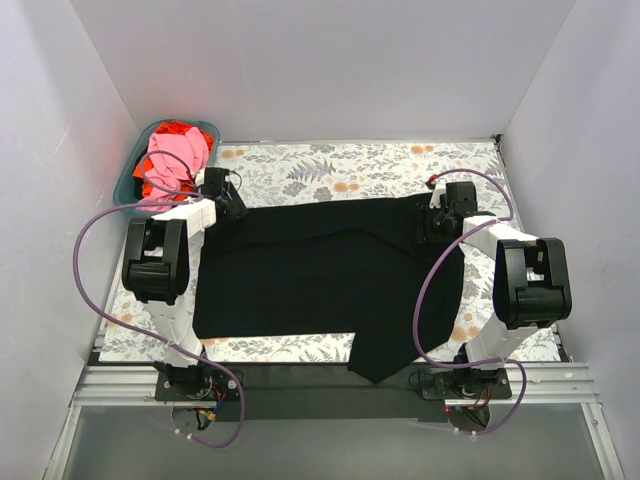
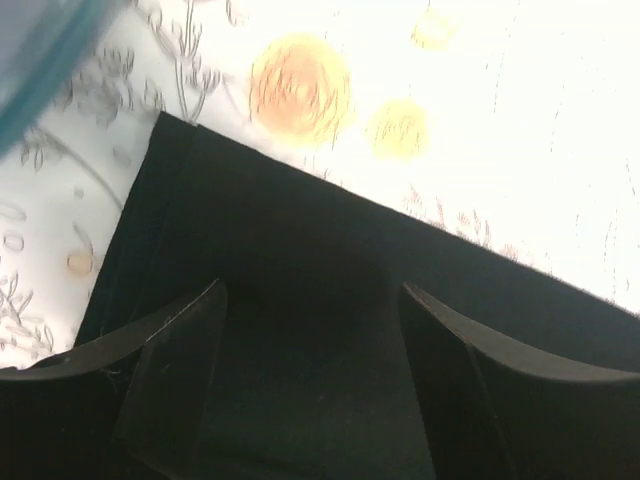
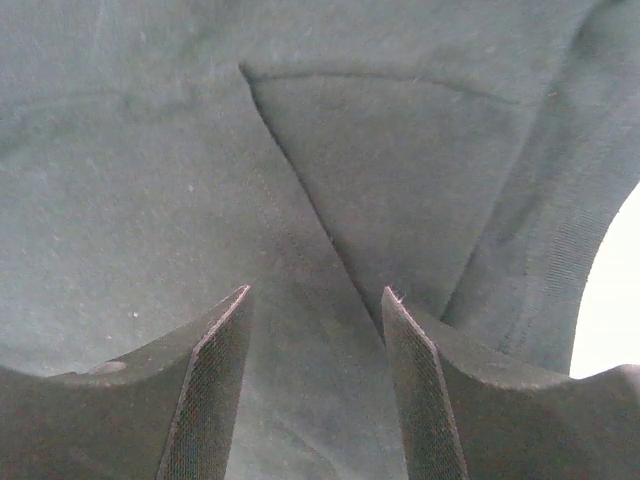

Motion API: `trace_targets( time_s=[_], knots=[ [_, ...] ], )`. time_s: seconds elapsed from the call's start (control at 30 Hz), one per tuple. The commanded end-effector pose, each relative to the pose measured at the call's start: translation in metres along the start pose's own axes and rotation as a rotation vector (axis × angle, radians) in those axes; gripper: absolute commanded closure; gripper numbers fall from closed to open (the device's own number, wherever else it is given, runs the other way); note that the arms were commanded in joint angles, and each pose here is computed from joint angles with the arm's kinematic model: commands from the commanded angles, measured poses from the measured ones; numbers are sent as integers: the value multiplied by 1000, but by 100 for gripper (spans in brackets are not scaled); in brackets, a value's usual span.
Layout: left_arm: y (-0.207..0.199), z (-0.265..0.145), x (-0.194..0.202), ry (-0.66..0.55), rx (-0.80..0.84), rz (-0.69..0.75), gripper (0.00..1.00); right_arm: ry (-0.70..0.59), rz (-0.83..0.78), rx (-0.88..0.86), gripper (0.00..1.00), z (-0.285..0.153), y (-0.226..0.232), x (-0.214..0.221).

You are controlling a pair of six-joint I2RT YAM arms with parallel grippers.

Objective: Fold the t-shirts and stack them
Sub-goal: Fold the tshirt

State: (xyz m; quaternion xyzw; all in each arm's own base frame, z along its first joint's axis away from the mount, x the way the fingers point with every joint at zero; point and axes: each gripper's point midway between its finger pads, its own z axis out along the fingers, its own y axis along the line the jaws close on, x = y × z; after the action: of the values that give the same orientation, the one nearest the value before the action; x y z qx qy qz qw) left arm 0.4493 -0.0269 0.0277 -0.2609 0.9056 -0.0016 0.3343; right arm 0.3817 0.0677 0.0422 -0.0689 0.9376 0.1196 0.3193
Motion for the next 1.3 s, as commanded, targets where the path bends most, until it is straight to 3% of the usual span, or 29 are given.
trace_targets(
  time_s=[0.0,0.27,0.43,0.73,1.1,1.27],
  knots=[
    [-6,12,-10,-12,-1,13,32,-31,-62,-43,39,2,6,-15],
    [-11,22,-14,-4,-11,16,32,3,-98,-63,41,9,6,-4],
    [-13,-12,-40,-83,-1,-9,31,16,-98,-108,60,6,14,0],
    [-11,-66,-25,-97,58,-21,31,-5,-114,-142,94,-10,30,2],
    [14,-113,-1,-129,96,-15,31,90,-173,-118,92,-30,77,43],
    [17,-107,10,-110,98,1,31,195,-279,-167,82,-41,111,83]
  ],
)
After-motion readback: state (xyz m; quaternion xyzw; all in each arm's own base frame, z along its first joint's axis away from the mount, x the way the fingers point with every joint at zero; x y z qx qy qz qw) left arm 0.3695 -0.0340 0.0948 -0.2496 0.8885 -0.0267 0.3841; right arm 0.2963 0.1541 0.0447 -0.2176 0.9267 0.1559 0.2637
